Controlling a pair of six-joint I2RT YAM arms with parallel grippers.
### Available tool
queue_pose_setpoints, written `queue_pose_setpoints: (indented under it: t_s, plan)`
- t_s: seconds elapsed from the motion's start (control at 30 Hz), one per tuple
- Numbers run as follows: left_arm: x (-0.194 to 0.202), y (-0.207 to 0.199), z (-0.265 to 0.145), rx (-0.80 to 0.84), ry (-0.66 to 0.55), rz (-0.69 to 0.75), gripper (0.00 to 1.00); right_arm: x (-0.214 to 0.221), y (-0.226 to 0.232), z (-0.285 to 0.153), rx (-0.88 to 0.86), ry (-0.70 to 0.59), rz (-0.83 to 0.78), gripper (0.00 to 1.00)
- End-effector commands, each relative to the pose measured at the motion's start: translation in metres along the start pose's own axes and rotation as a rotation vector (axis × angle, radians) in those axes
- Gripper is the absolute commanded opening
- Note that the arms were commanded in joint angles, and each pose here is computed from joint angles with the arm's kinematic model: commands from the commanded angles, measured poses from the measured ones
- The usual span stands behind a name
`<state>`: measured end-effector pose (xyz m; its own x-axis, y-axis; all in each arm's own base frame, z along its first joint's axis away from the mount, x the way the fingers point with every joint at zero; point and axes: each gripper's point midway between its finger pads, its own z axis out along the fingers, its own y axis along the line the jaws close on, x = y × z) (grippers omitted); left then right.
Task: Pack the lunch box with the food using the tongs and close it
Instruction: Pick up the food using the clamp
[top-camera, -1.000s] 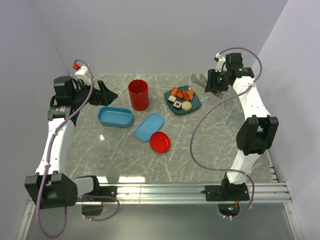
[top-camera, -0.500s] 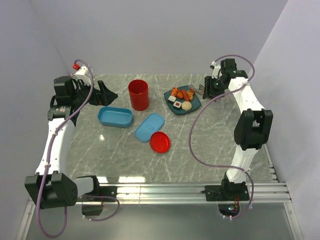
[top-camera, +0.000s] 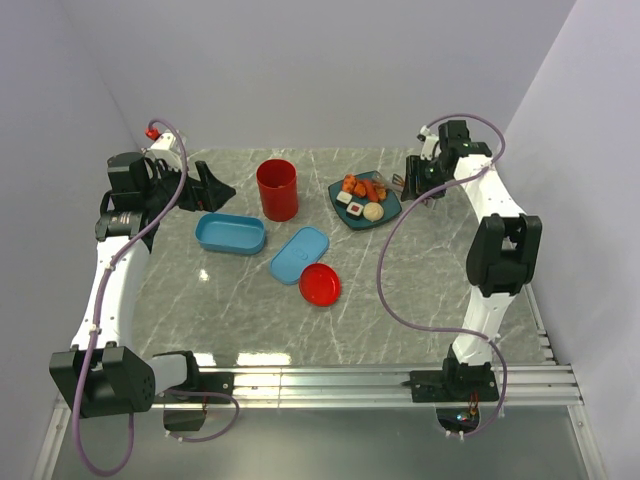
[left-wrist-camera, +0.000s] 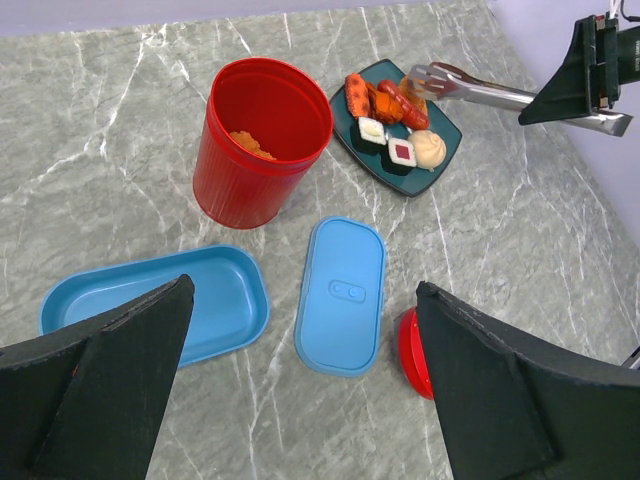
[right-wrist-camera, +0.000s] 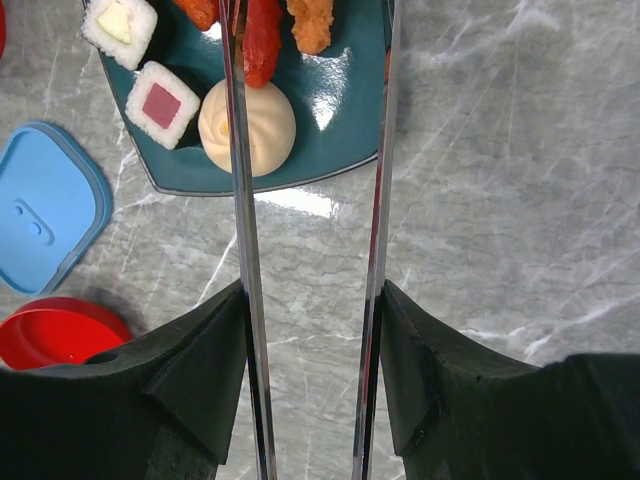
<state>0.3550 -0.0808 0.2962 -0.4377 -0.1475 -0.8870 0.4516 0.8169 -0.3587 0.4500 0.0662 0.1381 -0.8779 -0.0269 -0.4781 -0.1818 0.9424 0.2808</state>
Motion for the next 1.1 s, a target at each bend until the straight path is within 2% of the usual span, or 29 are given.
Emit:
queue_pose_setpoints:
  t_s: [0.0,0.27,0.47,0.9,1.07]
  plan:
    - [-0.006,0.001,0.000,-0.003,-0.028,0.023,1.00,-0.010,0.006,-0.003,-0.021,-0.027,-0.002,0.58]
    - [-0.005,0.003,0.000,-0.011,-0.022,0.026,0.99,-0.013,0.010,0.006,-0.049,-0.016,0.010,0.57]
    - [-0.004,0.004,0.000,-0.018,-0.021,0.026,0.99,-0.018,0.010,0.001,-0.040,-0.032,0.001,0.51]
    - [-0.005,-0.003,0.001,0.022,-0.016,0.010,1.00,-0.034,0.013,-0.039,0.001,-0.148,-0.042,0.37]
    - [-0.008,0.007,0.003,-0.032,-0.022,-0.024,0.99,-0.044,0.026,-0.058,-0.042,-0.187,-0.066,0.36]
